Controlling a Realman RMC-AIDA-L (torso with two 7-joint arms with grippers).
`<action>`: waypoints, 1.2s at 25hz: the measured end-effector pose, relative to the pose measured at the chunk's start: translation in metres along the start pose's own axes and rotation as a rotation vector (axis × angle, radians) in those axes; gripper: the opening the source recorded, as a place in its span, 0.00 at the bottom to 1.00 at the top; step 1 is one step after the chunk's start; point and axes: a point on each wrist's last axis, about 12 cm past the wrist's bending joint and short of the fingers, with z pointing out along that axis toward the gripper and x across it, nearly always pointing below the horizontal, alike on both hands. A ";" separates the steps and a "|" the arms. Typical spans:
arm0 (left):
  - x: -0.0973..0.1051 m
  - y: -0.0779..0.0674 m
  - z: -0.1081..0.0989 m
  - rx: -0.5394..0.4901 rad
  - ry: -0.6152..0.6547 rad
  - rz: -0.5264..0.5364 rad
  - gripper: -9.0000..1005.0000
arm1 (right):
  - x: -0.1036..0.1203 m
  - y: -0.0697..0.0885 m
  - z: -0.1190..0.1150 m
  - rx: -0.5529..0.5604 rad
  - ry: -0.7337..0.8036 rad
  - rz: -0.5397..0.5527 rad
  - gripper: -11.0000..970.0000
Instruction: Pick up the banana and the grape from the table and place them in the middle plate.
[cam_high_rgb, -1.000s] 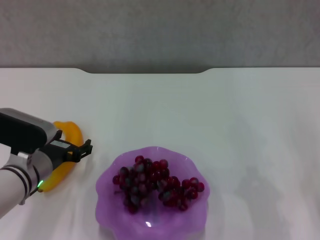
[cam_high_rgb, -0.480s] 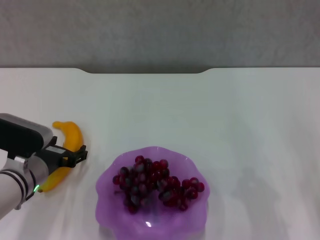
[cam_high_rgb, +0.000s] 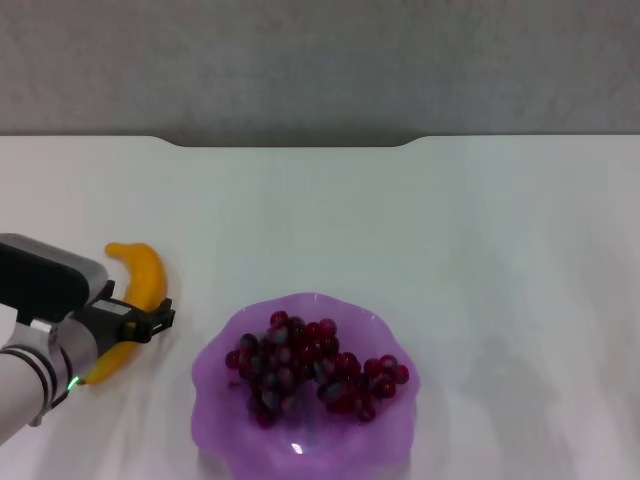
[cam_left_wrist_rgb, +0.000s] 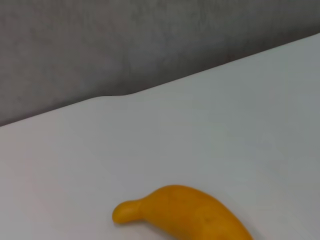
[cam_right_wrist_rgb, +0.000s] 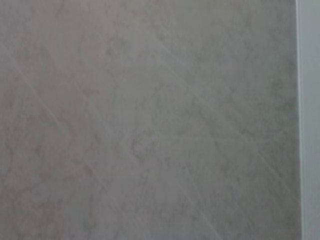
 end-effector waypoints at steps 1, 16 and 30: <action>0.000 0.000 0.000 0.000 0.001 0.000 0.87 | 0.000 0.000 0.000 0.000 0.000 0.000 0.02; 0.001 -0.001 0.001 0.003 0.013 0.000 0.82 | -0.001 0.000 0.000 0.000 -0.005 0.000 0.02; 0.002 0.000 0.002 0.002 0.028 0.001 0.53 | -0.003 0.001 -0.001 -0.002 -0.024 0.000 0.02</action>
